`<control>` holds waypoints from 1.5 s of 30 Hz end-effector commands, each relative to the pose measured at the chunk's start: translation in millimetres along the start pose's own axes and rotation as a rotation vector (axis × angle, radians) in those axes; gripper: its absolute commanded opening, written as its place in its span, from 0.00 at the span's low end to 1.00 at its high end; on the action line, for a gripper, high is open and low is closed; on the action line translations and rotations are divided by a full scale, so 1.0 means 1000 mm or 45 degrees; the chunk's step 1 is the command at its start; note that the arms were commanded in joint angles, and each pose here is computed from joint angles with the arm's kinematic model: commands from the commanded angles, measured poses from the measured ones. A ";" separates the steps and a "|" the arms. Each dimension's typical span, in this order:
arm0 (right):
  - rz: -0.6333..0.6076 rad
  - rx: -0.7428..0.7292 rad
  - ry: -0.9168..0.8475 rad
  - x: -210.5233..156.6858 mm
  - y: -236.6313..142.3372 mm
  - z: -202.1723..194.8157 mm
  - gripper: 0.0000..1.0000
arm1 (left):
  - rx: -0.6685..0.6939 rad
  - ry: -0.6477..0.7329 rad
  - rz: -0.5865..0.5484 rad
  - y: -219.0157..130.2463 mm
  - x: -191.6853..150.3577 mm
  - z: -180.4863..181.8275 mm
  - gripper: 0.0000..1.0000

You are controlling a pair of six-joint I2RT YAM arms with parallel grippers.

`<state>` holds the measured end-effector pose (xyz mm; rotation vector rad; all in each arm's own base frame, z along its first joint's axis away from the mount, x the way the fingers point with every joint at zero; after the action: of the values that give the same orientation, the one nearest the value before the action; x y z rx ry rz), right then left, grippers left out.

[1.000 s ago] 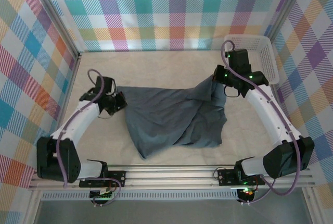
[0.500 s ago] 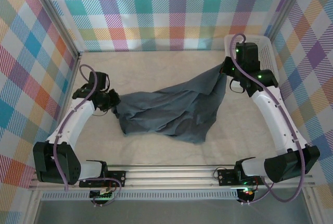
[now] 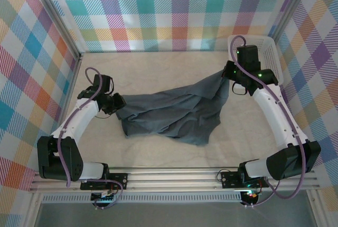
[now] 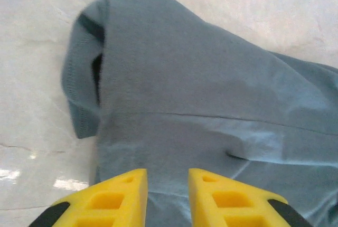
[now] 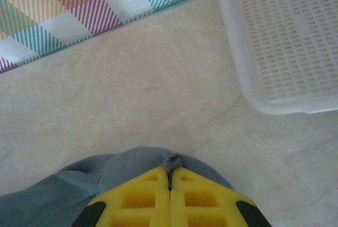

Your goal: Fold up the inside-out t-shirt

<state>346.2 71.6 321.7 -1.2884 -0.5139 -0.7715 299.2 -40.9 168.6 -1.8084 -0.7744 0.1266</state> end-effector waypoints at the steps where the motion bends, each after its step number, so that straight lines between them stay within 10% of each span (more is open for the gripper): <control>1: 0.016 0.007 0.007 -0.003 0.002 -0.002 0.00 | 0.140 -0.072 -0.092 -0.009 -0.002 0.025 0.34; 18: 0.034 0.056 0.015 -0.006 0.001 0.003 0.00 | -0.082 -0.132 -0.095 0.037 0.031 0.016 0.52; 45: 0.060 0.093 0.050 -0.004 0.009 0.008 0.00 | -0.345 -0.094 -0.078 0.025 0.043 -0.015 0.14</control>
<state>347.5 81.5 311.3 -1.2336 -0.4826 -0.7162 339.4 -34.6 156.4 -2.0062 -0.9170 0.0776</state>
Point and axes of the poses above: each hand's point on the last joint's axis, 136 mm out from that joint toward the fingers, its own y axis out along the fingers, its own z axis along the line the jaws close on, x = y × z, the point moved 5 cm from there along -y, back along the fingers, and after that the axes turned 5 degrees about -y, right-handed, at the moved point
